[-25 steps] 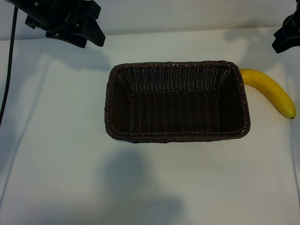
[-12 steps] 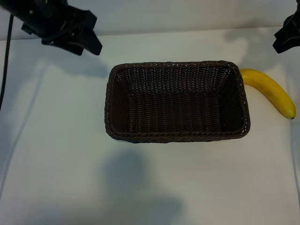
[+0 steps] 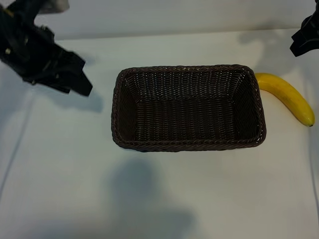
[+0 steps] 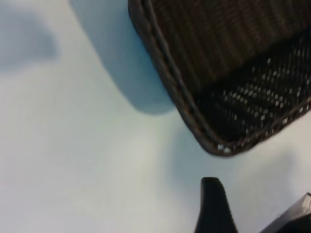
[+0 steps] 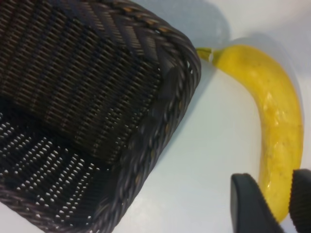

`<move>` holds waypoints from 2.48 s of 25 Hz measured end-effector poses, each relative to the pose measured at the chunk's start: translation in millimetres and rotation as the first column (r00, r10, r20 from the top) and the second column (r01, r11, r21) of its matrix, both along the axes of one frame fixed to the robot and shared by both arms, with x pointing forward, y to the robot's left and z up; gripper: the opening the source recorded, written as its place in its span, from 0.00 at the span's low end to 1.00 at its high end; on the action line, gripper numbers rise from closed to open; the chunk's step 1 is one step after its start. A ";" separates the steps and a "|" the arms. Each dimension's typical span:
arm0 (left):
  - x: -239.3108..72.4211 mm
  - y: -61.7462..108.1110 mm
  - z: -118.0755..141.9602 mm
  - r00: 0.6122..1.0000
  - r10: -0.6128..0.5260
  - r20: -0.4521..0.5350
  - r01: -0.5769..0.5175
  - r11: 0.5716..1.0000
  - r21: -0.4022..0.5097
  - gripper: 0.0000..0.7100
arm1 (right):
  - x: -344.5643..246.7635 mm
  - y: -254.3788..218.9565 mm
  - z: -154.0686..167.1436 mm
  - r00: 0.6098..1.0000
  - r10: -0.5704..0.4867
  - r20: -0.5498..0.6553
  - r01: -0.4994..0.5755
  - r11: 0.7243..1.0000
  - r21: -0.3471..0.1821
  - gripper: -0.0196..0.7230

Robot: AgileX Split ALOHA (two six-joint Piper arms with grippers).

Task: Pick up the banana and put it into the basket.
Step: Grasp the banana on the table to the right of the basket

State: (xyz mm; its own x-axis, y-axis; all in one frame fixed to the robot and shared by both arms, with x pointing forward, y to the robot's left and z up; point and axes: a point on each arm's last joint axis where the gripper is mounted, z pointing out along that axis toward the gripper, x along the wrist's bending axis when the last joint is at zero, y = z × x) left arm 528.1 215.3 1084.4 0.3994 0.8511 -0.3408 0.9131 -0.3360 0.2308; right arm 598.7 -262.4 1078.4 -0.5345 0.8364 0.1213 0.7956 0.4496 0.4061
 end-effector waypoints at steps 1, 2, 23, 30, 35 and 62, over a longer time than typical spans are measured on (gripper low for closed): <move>-2.7 0.9 -1.3 1.000 -0.001 -0.002 0.001 1.000 0.005 0.71 | 0.0 0.0 0.0 1.000 0.000 0.000 0.000 1.000 0.000 0.36; -5.7 1.4 -1.1 1.000 -0.002 -0.002 0.002 1.000 0.006 0.71 | 0.0 0.0 0.0 1.000 0.000 0.000 0.000 1.000 0.000 0.36; -6.1 25.7 -6.2 0.994 0.113 -0.012 -0.113 0.993 -0.038 0.71 | 1.5 -0.1 0.5 1.000 -0.006 0.017 0.006 1.000 0.000 0.36; -3.4 25.9 -5.9 0.992 0.123 0.016 -0.122 0.992 -0.040 0.71 | 1.9 -0.3 0.5 1.000 -0.007 0.021 0.007 1.000 -0.001 0.36; -3.1 25.9 -5.8 0.994 0.105 0.028 -0.104 0.994 -0.039 0.71 | 0.4 -4.3 -1.3 1.000 0.005 0.006 -0.005 0.999 -0.054 0.46; -1.9 26.0 -5.6 0.995 0.085 0.053 -0.083 0.996 -0.036 0.71 | 11.6 -12.3 -14.8 0.998 -0.058 0.018 0.059 0.990 -0.130 0.82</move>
